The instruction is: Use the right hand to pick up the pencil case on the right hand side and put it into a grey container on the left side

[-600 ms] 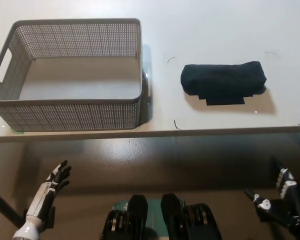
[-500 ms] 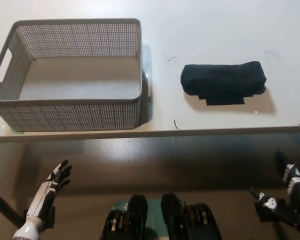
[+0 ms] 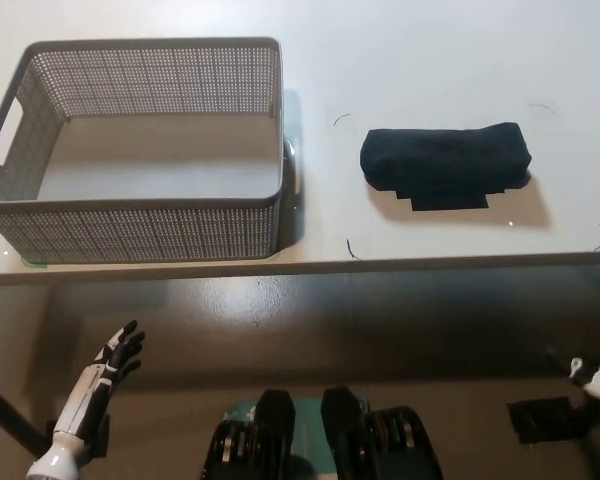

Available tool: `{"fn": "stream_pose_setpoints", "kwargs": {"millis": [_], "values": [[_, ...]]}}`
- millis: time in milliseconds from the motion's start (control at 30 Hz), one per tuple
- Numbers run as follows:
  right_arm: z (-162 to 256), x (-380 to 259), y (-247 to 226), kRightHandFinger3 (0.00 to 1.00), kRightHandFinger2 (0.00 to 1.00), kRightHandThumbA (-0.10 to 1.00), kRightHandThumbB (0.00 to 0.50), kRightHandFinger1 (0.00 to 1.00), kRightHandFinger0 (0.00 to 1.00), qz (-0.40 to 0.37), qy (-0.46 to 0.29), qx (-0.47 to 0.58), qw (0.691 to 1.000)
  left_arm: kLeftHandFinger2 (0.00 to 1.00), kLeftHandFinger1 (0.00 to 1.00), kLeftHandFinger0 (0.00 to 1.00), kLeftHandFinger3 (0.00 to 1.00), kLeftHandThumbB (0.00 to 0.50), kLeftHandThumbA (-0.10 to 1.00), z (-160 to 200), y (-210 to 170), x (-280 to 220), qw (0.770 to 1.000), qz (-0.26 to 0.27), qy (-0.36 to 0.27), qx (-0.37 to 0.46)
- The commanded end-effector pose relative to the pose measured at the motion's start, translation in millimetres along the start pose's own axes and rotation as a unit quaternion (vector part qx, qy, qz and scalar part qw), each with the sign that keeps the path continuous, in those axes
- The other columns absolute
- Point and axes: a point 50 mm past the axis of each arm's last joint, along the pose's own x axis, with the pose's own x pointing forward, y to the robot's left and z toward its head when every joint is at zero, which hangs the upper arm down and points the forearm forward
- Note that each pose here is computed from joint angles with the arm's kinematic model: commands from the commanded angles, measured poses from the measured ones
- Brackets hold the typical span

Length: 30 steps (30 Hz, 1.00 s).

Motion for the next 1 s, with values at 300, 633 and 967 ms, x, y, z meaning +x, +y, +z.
{"fn": "stream_pose_setpoints", "kwargs": {"millis": [300,633,967], "values": [[58.5,150.1,-14.5,1.00,1.00,0.74,0.452,1.00,1.00,0.120,-0.071,-0.177,0.974,1.00,1.00,1.00,1.00,0.399,1.00,19.3,18.2,9.5,0.997,-0.001,-0.073,0.020],[55.9,232.2,22.1,1.00,1.00,0.87,0.500,1.00,1.00,0.178,-0.049,-0.252,0.950,1.00,1.00,1.00,1.00,0.419,1.00,18.2,18.1,8.9,0.997,0.001,-0.070,0.023],[33.6,287.4,40.9,1.00,1.00,0.78,0.500,1.00,1.00,0.211,0.016,-0.313,0.926,1.00,1.00,1.00,1.00,0.423,1.00,16.5,14.2,8.2,0.997,0.000,-0.071,0.023]]}}
